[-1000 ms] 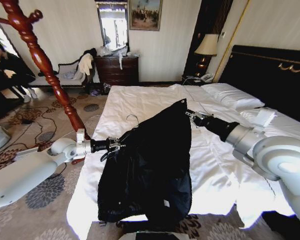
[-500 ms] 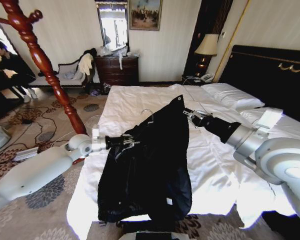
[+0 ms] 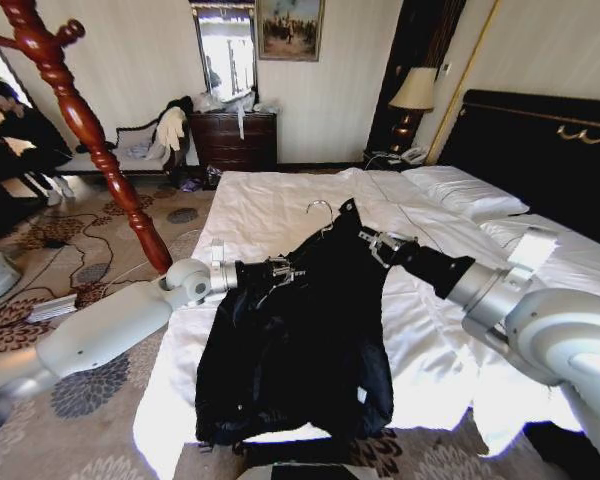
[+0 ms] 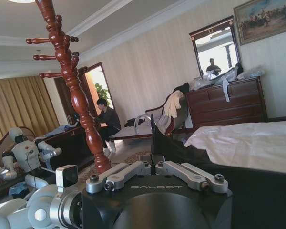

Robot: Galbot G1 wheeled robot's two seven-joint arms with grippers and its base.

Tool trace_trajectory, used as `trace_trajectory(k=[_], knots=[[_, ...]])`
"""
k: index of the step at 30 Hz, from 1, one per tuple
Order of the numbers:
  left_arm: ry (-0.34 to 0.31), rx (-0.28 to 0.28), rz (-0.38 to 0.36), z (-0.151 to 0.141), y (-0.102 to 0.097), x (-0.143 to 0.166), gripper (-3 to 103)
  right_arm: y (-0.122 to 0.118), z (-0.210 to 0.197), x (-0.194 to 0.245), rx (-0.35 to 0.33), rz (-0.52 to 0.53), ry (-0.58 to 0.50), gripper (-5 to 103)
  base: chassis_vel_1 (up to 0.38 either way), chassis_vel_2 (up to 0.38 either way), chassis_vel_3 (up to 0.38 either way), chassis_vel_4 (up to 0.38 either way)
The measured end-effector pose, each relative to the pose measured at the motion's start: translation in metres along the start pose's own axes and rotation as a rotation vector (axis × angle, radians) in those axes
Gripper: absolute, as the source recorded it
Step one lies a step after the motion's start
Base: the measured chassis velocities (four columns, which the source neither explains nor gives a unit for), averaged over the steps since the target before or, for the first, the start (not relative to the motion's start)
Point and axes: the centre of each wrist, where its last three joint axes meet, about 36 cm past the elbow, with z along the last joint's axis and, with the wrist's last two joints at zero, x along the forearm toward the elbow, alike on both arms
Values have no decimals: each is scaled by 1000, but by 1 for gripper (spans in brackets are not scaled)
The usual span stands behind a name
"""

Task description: Pick up the clothes from the bed and hang them on the clothes hanger.

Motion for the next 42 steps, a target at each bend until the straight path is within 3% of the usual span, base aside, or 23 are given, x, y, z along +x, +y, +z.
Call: trace_trajectory(k=[12, 20, 29, 31, 33, 35, 36, 42], knots=[[-49, 23, -34, -11, 7, -2, 16, -5, 24, 1, -46, 31, 56, 0, 0, 0, 0, 0], [-89, 30, -37, -20, 0, -2, 16, -4, 47, -4, -70, 37, 67, 0, 0, 0, 0, 0], [-85, 16, -37, -26, -12, 12, 16, 0, 63, -9, -61, 38, 109, -3, 0, 0, 0, 0], [-87, 14, -40, -26, -15, 16, 16, 2, 68, -11, -62, 26, 121, 8, 0, 0, 0, 0], [-87, 15, -40, -26, -16, 16, 16, 2, 69, -12, -64, 20, 123, 8, 0, 0, 0, 0], [-87, 16, -42, -25, -18, 19, 16, 3, 71, -13, -67, 5, 124, 19, 0, 0, 0, 0], [-87, 16, -42, -25, -18, 19, 16, 3, 71, -13, -67, 5, 124, 19, 0, 0, 0, 0], [-80, 10, -62, -24, -19, 29, 16, -1, 70, -8, -29, 28, 125, 46, 0, 0, 0, 0]])
